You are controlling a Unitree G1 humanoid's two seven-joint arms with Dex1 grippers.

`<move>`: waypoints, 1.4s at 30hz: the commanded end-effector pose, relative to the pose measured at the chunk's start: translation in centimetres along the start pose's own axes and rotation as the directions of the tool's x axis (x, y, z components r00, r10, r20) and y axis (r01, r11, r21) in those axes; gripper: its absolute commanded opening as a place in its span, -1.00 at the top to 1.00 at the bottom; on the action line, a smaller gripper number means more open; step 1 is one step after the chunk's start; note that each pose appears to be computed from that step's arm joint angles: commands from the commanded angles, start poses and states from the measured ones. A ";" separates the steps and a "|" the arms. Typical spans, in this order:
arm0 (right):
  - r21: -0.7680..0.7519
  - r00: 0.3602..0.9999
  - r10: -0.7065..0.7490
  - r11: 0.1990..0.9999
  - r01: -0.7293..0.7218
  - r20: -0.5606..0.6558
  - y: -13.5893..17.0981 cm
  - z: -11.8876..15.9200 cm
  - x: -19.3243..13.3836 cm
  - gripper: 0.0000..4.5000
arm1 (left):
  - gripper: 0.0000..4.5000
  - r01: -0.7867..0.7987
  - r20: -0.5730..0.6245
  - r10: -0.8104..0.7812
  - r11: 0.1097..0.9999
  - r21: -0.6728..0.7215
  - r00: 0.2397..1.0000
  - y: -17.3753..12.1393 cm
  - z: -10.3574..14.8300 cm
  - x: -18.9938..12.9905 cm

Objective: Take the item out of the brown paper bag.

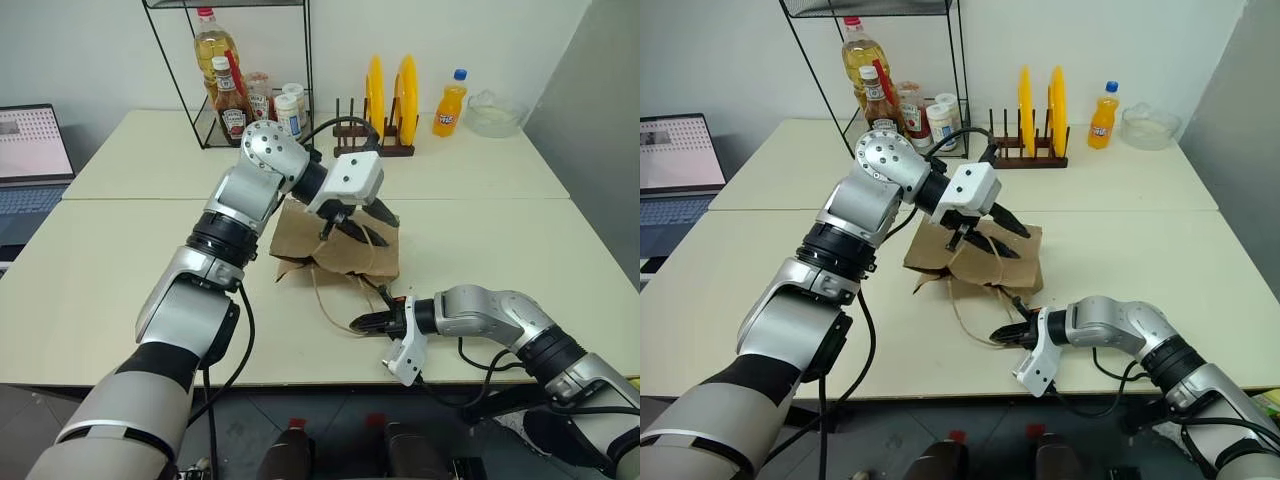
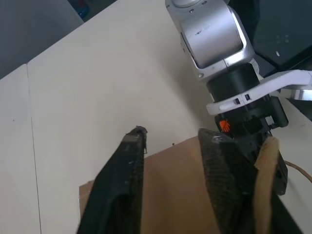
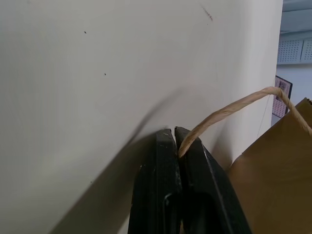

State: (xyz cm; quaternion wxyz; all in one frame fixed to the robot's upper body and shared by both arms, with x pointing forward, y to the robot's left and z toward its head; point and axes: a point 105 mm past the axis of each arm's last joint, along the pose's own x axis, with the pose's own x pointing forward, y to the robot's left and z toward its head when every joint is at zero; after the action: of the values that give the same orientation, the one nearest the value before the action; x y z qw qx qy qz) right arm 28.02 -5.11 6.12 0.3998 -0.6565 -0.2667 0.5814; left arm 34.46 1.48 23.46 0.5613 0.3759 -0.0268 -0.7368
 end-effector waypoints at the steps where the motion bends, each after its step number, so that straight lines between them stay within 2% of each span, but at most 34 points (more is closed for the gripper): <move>1: 0.041 0.990 0.137 0.990 -0.137 0.017 3.9 0.7 0.9 1.00 | 0.85 -0.091 0.041 0.091 0.996 -0.006 0.995 1.7 1.4 -1.3; 2: 0.039 0.990 0.140 0.989 -0.141 0.019 4.0 0.8 0.9 1.00 | 1.00 -0.100 0.047 0.101 0.995 -0.017 0.994 1.8 1.4 -1.4; 9: 0.000 0.984 0.172 0.985 -0.172 0.036 4.6 1.2 1.2 1.00 | 1.00 -0.186 0.115 0.208 0.967 -0.173 0.971 3.8 2.1 -2.3; 13: -0.029 0.977 0.207 0.978 -0.206 0.042 5.4 1.4 1.2 1.00 | 1.00 -0.279 0.104 0.320 0.915 -0.293 0.942 5.7 1.8 -3.0; 18: -0.044 0.969 0.246 0.969 -0.244 0.039 6.6 1.4 0.9 1.00 | 1.00 -0.350 0.110 0.416 0.858 -0.375 0.903 7.3 2.0 -3.9; 30: -0.049 0.964 0.262 0.964 -0.260 0.037 7.0 1.3 0.7 1.00 | 1.00 -0.456 0.109 0.547 0.778 -0.433 0.830 9.2 2.0 -5.1; 42: -0.047 0.963 0.264 0.964 -0.262 0.046 7.1 1.6 0.6 1.00 | 1.00 -0.473 0.111 0.562 0.772 -0.424 0.819 9.4 2.1 -5.4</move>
State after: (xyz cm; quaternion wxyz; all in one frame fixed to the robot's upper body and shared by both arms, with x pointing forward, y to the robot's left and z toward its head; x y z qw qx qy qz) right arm 27.92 -4.98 5.77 0.3506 -0.6790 -0.2959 0.5732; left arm 41.70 2.12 27.68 0.7943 0.1410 0.0176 -0.5907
